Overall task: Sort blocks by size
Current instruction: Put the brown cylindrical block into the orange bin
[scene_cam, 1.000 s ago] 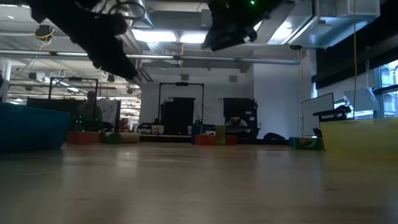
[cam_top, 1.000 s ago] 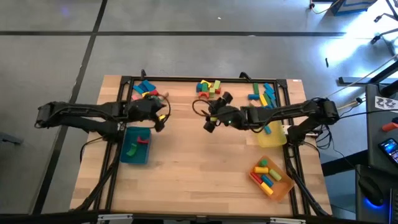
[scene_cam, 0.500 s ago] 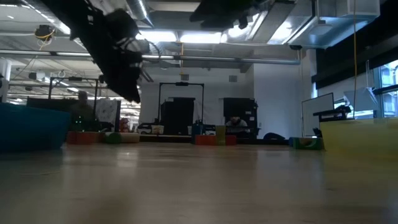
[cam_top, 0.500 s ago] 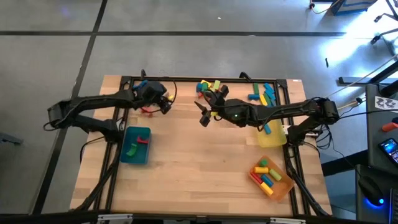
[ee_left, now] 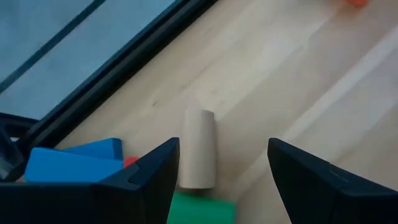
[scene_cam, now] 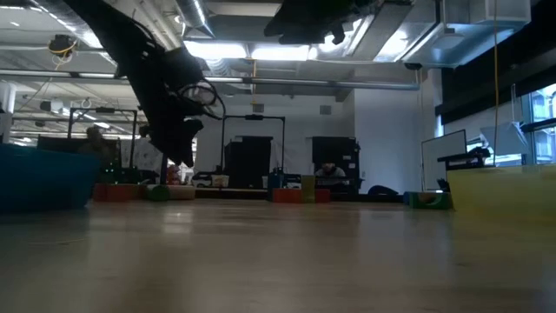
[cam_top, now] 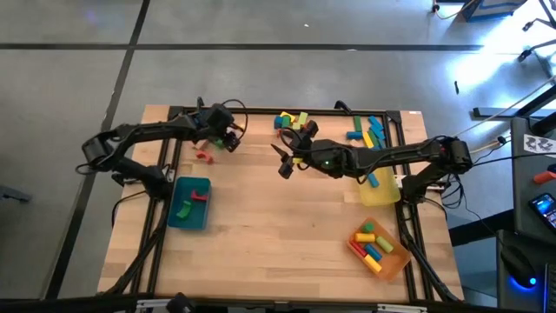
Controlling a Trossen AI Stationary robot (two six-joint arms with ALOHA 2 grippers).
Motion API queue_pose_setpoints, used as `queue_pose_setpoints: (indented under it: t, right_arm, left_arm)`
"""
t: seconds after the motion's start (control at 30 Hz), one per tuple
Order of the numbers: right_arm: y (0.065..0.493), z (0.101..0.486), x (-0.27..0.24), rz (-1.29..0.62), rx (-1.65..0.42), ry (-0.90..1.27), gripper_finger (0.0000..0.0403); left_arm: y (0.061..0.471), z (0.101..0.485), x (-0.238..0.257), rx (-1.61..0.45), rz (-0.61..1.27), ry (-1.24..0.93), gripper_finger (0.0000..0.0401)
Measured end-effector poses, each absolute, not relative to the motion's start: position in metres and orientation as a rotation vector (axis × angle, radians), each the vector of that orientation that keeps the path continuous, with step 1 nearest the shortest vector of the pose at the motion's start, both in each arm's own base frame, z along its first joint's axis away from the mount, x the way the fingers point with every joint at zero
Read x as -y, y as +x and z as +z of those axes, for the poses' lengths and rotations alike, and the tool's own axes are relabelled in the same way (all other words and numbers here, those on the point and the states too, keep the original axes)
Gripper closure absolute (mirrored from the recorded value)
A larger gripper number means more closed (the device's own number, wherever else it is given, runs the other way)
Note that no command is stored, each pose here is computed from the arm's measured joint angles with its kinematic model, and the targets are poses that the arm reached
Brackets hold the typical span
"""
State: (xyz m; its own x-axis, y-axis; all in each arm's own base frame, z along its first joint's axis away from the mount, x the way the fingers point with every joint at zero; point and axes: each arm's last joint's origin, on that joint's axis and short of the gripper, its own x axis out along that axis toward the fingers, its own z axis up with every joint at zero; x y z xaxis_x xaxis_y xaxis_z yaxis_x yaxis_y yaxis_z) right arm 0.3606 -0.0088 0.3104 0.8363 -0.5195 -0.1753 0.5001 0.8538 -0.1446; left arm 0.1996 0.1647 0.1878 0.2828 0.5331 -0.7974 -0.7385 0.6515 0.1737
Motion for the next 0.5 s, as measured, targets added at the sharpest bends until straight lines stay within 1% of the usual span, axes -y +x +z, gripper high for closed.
queue_pose_setpoints:
  t: [0.2,0.5]
  right_arm:
    - [0.361,0.310,0.009,-0.540,-0.212,-0.094,0.0171]
    - [0.361,0.310,0.009,-0.540,-0.214,-0.095,0.0171]
  left_arm:
    - [0.208,0.183,-0.179,-1.036,0.866,-0.272,0.0171]
    - [0.211,0.163,-0.182,-1.157,0.846,-0.298,0.0171]
